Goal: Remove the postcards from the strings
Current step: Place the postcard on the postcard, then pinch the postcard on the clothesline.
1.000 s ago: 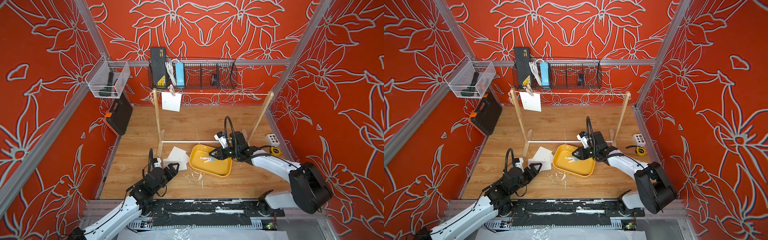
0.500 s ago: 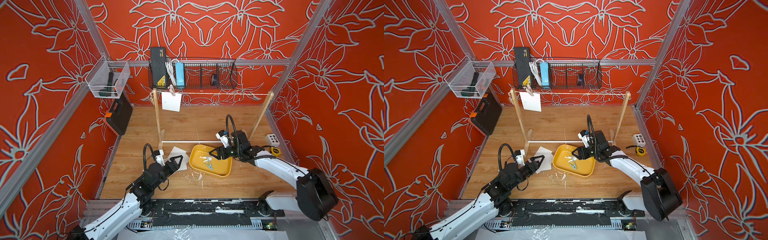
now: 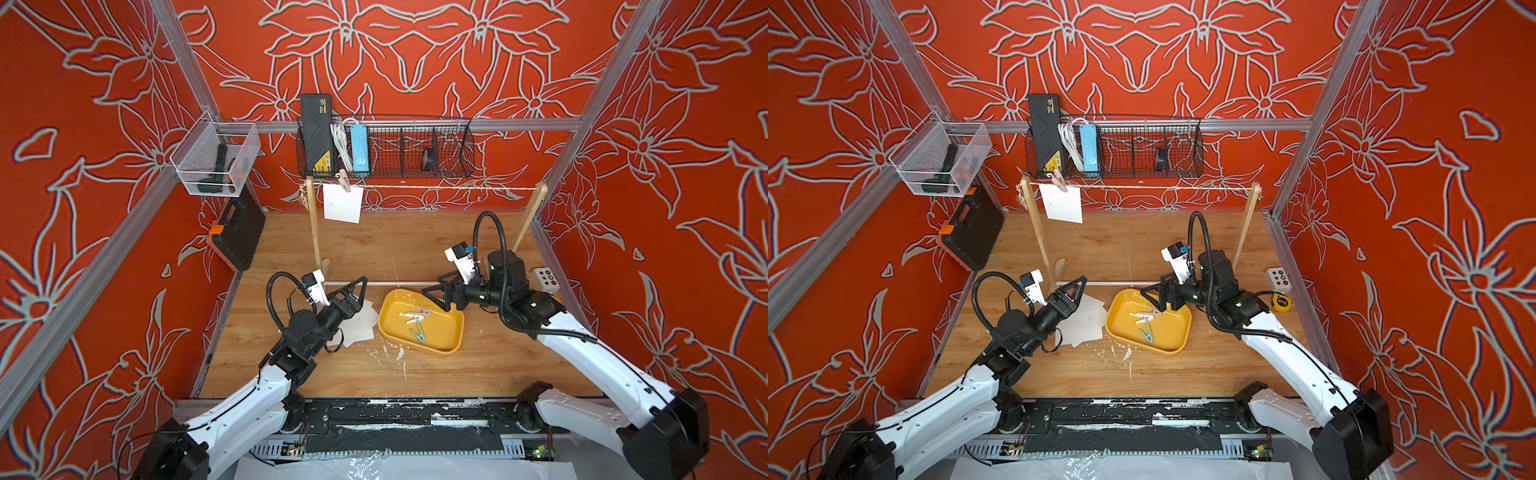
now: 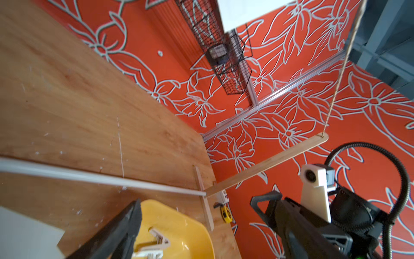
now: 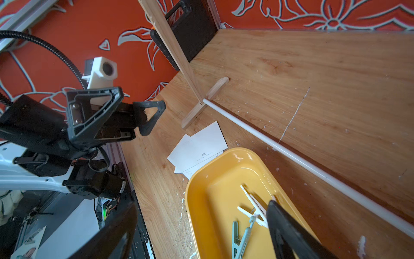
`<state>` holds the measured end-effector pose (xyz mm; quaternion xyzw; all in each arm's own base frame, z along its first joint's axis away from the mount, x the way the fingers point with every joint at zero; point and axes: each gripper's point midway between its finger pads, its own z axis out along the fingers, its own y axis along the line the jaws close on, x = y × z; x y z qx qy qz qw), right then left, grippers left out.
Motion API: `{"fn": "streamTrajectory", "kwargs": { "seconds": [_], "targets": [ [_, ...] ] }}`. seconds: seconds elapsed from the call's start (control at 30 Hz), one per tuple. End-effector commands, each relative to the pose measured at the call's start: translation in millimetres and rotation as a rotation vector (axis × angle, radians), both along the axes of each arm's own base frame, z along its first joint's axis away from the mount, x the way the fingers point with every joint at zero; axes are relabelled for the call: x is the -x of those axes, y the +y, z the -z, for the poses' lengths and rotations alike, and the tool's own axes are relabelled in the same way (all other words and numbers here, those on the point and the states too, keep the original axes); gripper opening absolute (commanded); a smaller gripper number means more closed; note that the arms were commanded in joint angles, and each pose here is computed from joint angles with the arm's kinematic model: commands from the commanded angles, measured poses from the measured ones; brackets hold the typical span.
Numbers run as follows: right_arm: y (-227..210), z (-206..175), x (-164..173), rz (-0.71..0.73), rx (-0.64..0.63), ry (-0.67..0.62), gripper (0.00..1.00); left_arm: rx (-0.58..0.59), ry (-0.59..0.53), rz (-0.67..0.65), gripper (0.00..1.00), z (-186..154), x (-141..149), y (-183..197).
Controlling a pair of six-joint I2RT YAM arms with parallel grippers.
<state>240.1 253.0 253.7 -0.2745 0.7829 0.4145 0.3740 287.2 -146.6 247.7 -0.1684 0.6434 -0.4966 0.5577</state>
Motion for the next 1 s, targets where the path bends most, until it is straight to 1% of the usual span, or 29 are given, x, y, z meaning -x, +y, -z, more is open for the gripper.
{"fn": "streamTrajectory", "kwargs": {
  "seconds": [0.0, 0.07, 0.1, 0.2, 0.3, 0.37, 0.43, 0.53, 0.67, 0.77, 0.97],
  "targets": [
    [6, -26, 8, -0.046, -0.068, -0.033, 0.93, 0.089, -0.240, -0.082, 0.94, -67, -7, 18],
    [8, -33, 10, -0.060, -0.089, -0.039, 0.95, 0.118, -0.296, -0.088, 0.96, -85, -14, 21],
    [8, -37, 12, -0.067, -0.101, -0.045, 0.95, 0.118, -0.299, -0.095, 0.97, -84, -23, 19],
    [8, -47, 17, -0.081, -0.129, -0.075, 0.95, 0.164, -0.370, -0.100, 0.97, -100, -34, 23],
    [7, -54, 22, -0.098, -0.144, -0.092, 0.95, 0.257, -0.394, -0.104, 0.97, -105, -50, 33],
    [7, -59, 24, -0.102, -0.151, -0.103, 0.95, 0.332, -0.434, -0.076, 0.97, -110, -55, 35],
    [7, -60, 25, -0.105, -0.151, -0.107, 0.95, 0.382, -0.475, -0.051, 0.97, -117, -61, 34],
    [6, -60, 26, -0.111, -0.148, -0.112, 0.94, 0.377, -0.501, -0.039, 0.97, -121, -68, 29],
    [7, -58, 28, -0.121, -0.137, -0.115, 0.93, 0.333, -0.567, -0.027, 0.97, -133, -67, 24],
    [8, -57, 28, -0.130, -0.139, -0.111, 0.93, 0.317, -0.594, -0.032, 0.97, -139, -69, 23],
    [10, -56, 28, -0.143, -0.152, -0.110, 0.92, 0.255, -0.679, 0.006, 0.95, -158, -64, 12]
  ]
}}
